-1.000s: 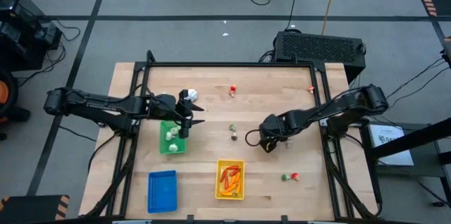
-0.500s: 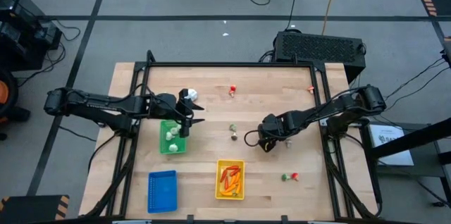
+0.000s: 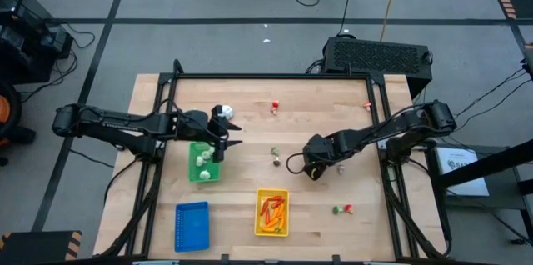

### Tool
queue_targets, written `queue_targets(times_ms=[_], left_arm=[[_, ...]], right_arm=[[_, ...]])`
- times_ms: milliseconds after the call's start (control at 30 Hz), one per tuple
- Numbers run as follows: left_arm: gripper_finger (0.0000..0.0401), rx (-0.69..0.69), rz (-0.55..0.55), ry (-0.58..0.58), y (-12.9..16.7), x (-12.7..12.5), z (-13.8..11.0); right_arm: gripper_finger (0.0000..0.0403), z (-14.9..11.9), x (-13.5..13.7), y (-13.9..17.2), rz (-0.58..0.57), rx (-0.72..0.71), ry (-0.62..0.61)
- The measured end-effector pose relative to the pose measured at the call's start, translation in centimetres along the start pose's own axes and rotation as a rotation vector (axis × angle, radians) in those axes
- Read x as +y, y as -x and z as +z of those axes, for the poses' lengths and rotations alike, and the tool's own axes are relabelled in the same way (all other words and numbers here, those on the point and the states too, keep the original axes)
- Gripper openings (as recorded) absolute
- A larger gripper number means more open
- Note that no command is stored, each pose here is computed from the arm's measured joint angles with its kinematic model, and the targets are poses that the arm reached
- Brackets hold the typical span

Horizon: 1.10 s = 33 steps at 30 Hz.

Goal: Sort produce into baskets
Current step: Put the garlic into the green basket

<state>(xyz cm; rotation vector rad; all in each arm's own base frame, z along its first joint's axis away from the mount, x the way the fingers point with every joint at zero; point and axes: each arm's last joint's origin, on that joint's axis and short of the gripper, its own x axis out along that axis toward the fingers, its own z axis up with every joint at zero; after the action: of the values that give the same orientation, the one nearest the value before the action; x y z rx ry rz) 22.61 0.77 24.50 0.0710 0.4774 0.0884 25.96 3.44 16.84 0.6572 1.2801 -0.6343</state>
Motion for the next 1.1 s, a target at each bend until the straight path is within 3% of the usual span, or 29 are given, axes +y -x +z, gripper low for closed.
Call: queue_targets(times_ms=[100, 233, 367, 500, 667, 1100], left_arm=[[0.0208, -0.029, -0.038, 0.029, -0.5, -0.1, 0.2], [0.0208, -0.052, -0.111, 0.013, -2.1, -1.0, 0.2], [0.0208, -0.114, -0.204, -0.109, -3.9, -2.5, 0.2], [0.0208, -0.212, -0.272, -0.265, -4.8, -4.4, 0.4], [0.0208, -0.309, -0.289, -0.401, -5.0, -5.9, 0.8], [0.0208, -0.290, -0.311, -0.408, -6.2, -6.7, 0.0]], right_arm=[[0.0147, 1.2, 1.4, 1.2, 0.079, -0.090, 0.077], [0.0158, 2.8, 4.2, 3.2, 0.269, -0.277, 0.285], [0.0159, 3.6, 6.8, 4.9, 0.562, -0.442, 0.528], [0.0159, 4.1, 7.7, 6.0, 0.764, -0.493, 0.632], [0.0159, 4.2, 7.6, 6.0, 0.786, -0.472, 0.644], [0.0159, 4.8, 7.6, 6.3, 0.808, -0.529, 0.643]])
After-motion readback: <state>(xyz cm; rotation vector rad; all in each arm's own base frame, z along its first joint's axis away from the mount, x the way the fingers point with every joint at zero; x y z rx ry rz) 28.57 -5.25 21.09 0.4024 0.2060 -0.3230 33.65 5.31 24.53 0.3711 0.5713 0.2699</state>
